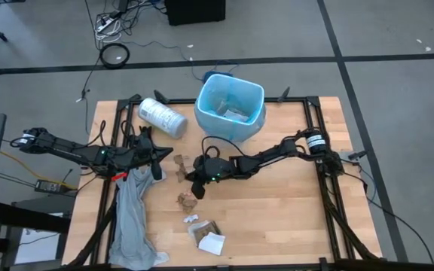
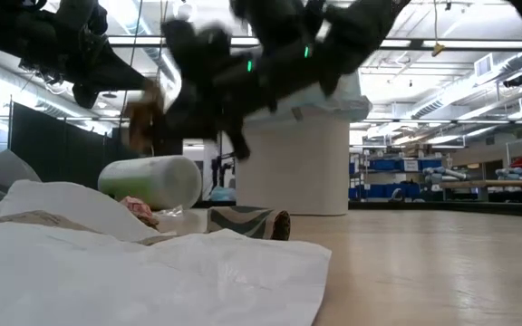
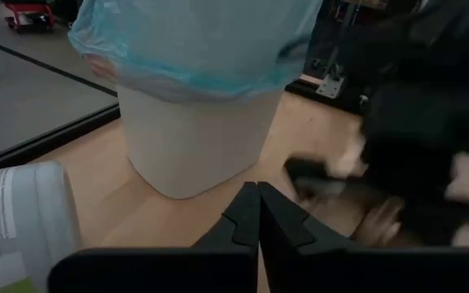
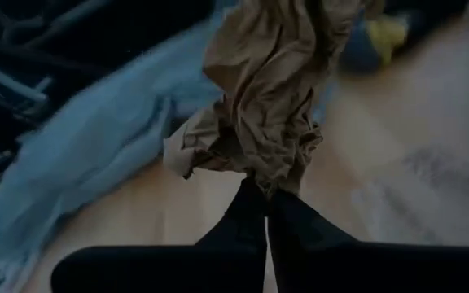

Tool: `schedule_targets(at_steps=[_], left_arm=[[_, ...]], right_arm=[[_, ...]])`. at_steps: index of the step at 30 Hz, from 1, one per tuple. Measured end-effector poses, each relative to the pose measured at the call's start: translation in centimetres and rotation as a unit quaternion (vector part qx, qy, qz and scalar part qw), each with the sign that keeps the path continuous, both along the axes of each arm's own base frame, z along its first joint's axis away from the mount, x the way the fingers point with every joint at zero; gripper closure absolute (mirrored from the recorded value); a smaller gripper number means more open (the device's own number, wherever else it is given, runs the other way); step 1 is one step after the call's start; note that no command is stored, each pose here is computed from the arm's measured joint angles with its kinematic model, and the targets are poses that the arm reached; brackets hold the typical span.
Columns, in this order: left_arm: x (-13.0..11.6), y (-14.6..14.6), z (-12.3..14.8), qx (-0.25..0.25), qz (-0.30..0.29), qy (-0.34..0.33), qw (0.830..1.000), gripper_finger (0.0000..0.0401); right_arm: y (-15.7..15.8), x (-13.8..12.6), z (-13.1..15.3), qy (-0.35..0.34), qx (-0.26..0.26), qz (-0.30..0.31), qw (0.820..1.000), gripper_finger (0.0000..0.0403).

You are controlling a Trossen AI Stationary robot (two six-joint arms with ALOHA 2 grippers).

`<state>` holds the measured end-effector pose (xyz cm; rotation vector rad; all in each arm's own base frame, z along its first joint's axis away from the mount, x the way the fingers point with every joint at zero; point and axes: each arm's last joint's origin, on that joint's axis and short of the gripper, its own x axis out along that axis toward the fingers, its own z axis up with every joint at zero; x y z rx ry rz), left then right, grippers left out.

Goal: Place trash/remove bag and relplace
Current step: Put the brown napkin into the trash bin, then put the transparent plastic into the trash bin

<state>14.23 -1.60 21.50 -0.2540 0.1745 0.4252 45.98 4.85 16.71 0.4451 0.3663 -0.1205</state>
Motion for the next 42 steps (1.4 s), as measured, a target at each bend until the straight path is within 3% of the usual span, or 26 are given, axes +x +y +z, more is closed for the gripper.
schedule_targets(at_steps=[6,12,16,19,22,25,31,36,42], left_arm=[[0.0,0.0,0.1,-0.001,0.000,-0.003,1.000,0.0393],[0.0,0.0,0.1,-0.001,0.000,-0.006,1.000,0.0393],[0.0,0.0,0.1,0.009,-0.002,0.000,1.000,0.0393],[0.0,0.0,0.1,0.029,-0.007,0.007,1.000,0.0393],[0.0,0.0,0.2,0.038,-0.001,0.006,0.999,0.0393],[0.0,0.1,0.2,0.035,0.005,0.003,0.999,0.0393],[0.3,-0.1,0.1,0.052,-0.017,0.014,0.998,0.0391],[0.7,-0.3,-0.3,0.056,-0.048,0.031,0.997,0.0373],[1.6,-0.9,-1.1,0.069,-0.113,0.060,0.989,0.0347]], right_arm=[[-0.3,-2.1,6.1,-0.014,-0.104,-0.079,0.991,0.0402],[-1.6,-5.7,14.8,-0.100,-0.181,-0.122,0.971,0.0403],[-2.4,-9.7,20.5,-0.140,-0.229,-0.210,0.940,0.0403],[-3.4,-12.6,23.4,-0.128,-0.270,-0.291,0.909,0.0402],[-5.0,-14.4,24.3,-0.067,-0.323,-0.326,0.886,0.0391],[-6.7,-15.4,23.8,-0.004,-0.347,-0.325,0.880,0.0367],[-8.9,-16.1,23.3,0.016,-0.321,-0.288,0.902,0.0278],[-9.6,-16.2,23.0,0.026,-0.319,-0.274,0.907,0.0190],[-9.7,-16.5,23.1,0.026,-0.308,-0.277,0.910,0.0141]])
